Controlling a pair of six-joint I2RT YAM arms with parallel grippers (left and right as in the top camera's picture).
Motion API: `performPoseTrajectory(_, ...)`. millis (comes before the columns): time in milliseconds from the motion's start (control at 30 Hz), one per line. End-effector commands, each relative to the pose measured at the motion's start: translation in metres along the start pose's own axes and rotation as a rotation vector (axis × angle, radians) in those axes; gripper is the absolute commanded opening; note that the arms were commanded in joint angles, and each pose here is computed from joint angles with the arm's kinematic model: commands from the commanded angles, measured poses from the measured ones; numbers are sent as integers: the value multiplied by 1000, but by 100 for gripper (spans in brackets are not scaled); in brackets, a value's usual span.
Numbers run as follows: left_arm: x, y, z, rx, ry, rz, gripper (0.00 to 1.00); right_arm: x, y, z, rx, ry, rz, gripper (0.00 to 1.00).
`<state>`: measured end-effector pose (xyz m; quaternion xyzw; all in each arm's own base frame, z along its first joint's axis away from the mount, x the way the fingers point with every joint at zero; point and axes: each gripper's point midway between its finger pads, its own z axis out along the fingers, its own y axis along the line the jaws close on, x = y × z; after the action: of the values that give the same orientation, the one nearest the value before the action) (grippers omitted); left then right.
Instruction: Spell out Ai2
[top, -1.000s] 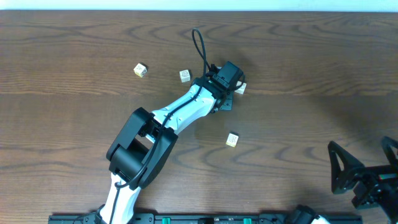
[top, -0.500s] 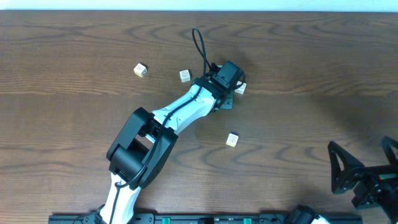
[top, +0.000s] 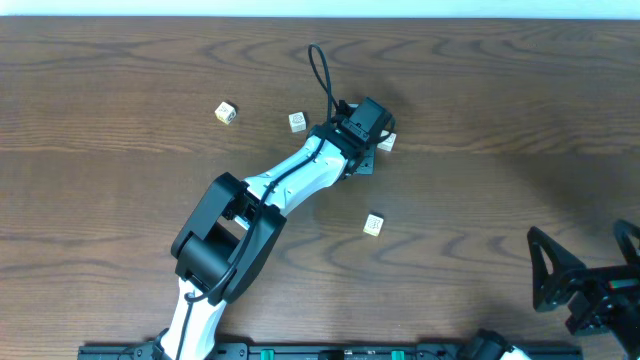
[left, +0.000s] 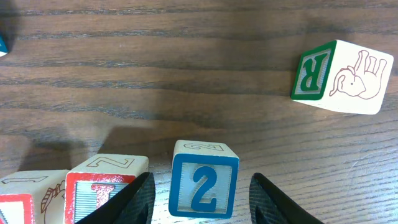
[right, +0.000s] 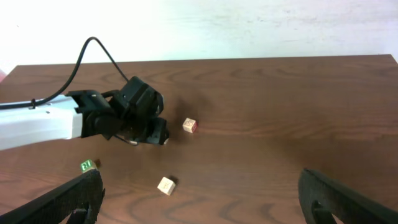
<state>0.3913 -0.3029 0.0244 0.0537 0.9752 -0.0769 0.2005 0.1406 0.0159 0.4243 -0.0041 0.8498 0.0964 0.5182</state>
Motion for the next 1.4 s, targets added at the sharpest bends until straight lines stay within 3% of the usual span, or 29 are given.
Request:
performPoseTrajectory(0,4,5,8,-28,5,6,50,-4,-6,-3,26,-21,25,99)
performPoseTrajectory(300,-12,-3,4,-2,-41,44,50,-3,-7,-3,27,-20,24,99)
performPoseTrajectory(600,-101,-1,-54,-31,-218,69,55,-1,-10,2,65,-20,12,98)
performPoseTrajectory(633,-110,3,-65,-35,-224,57,53,1,-11,5,83,-17,22,89)
performPoseTrajectory(667,-118,8,-77,-41,-227,46,44,3,-12,10,104,-11,34,63)
performPoseTrajectory(700,-124,16,-90,-50,-225,33,22,9,-11,17,124,5,41,38)
performPoseTrajectory(733,-127,24,-101,-60,-220,22,6,15,-8,24,137,24,43,19)
performPoseTrajectory(800,-132,44,-124,-82,-213,-6,6,28,0,43,159,66,43,3)
performPoseTrajectory(1100,-115,151,-225,-121,-150,-116,6,67,79,150,26,276,-49,1)
performPoseTrajectory(1233,-103,173,-255,-141,-165,-127,6,71,104,205,-69,375,-4,1)
performPoseTrajectory(1367,-89,179,-279,-118,-191,-93,6,65,94,243,-115,455,40,1)
